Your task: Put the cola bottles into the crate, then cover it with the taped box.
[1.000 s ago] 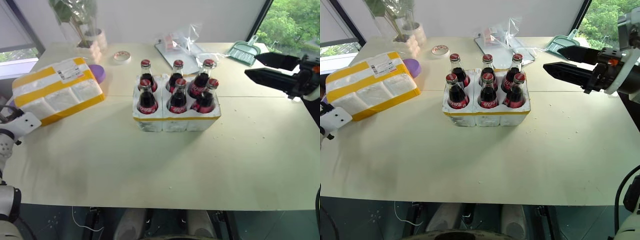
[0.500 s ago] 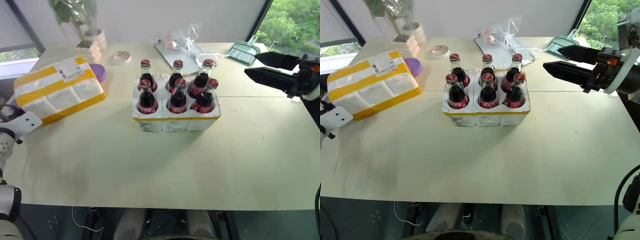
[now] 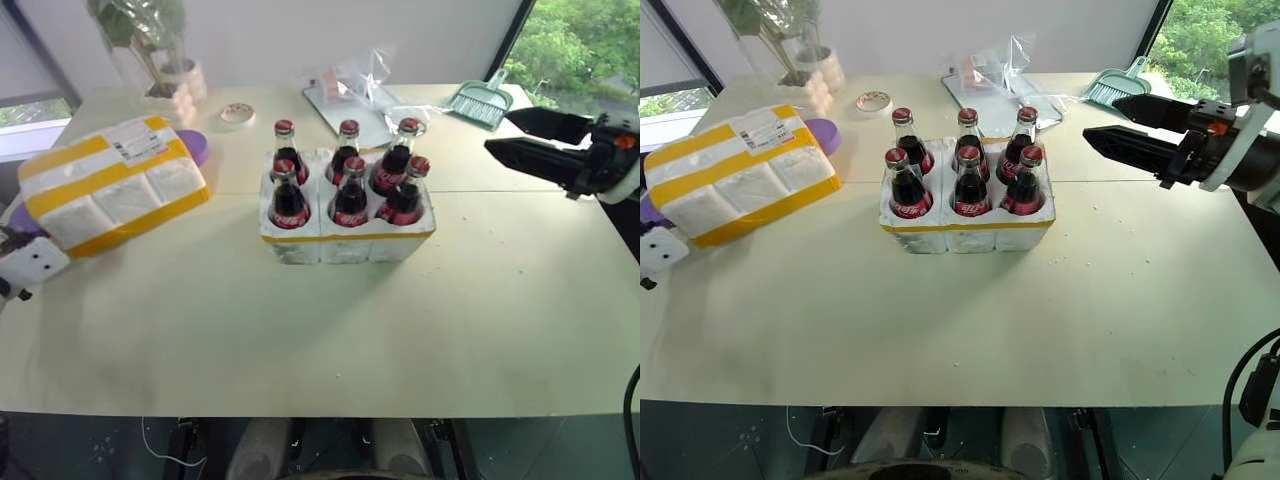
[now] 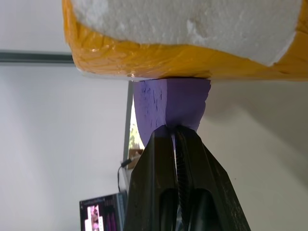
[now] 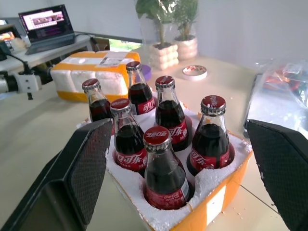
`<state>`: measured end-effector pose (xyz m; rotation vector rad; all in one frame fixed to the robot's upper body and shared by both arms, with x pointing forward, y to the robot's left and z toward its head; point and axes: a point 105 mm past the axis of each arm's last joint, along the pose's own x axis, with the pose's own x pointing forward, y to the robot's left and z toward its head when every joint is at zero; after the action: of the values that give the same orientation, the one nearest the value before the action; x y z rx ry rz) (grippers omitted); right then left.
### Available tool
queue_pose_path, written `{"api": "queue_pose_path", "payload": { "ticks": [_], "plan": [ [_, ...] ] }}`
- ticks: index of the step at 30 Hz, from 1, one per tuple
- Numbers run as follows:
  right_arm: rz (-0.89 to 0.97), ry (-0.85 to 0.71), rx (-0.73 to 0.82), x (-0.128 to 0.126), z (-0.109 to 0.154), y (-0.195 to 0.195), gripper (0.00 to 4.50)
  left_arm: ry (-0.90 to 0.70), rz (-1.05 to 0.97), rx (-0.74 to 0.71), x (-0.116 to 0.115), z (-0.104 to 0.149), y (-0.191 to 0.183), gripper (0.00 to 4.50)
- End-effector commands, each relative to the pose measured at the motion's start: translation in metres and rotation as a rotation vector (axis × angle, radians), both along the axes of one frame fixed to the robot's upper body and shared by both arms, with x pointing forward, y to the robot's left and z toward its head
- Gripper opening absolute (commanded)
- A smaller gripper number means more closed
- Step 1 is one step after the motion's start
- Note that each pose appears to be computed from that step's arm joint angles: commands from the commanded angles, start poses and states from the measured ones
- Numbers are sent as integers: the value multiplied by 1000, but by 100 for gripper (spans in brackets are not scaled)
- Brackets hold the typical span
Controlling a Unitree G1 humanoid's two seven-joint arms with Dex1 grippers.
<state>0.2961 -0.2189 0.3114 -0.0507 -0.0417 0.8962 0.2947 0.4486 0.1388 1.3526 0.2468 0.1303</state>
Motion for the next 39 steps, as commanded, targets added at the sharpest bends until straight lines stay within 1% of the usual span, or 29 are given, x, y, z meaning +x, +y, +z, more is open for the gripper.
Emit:
{"api": "queue_pose_path", "payload": {
  "ticks": [1,6,9,12,15,18,20,21,24,31,35,39],
  "plan": [
    [8,-55,-8,-2,10,0,450,-66,-52,-13,-6,14,-9,6],
    [20,-50,-12,1,10,1,450,-65,-91,-56,-24,0,-33,6],
    [26,-48,-16,2,10,1,450,-68,-89,-74,-35,-2,-45,6],
    [28,-45,-13,4,10,1,450,-71,-51,-86,-45,-3,-47,6],
    [31,-45,-11,6,11,1,450,-72,-7,-91,-48,-4,-44,6],
    [36,-48,-3,7,12,2,450,-73,28,-86,-47,-7,-41,93],
    [35,-51,1,7,14,1,450,-73,44,-75,-44,-7,-40,196],
    [33,-51,2,7,14,0,450,-70,54,-65,-43,-7,-40,238],
    [30,-51,3,7,15,-2,450,-71,86,-56,-42,-9,-40,238],
    [20,-57,13,4,18,-5,450,-103,197,-52,-38,-18,-57,238],
    [13,-61,17,2,19,-7,450,-148,313,-49,-35,-18,-53,238],
    [7,-63,12,-1,18,-8,450,-185,377,-50,-28,-16,-52,238]
  ]
}}
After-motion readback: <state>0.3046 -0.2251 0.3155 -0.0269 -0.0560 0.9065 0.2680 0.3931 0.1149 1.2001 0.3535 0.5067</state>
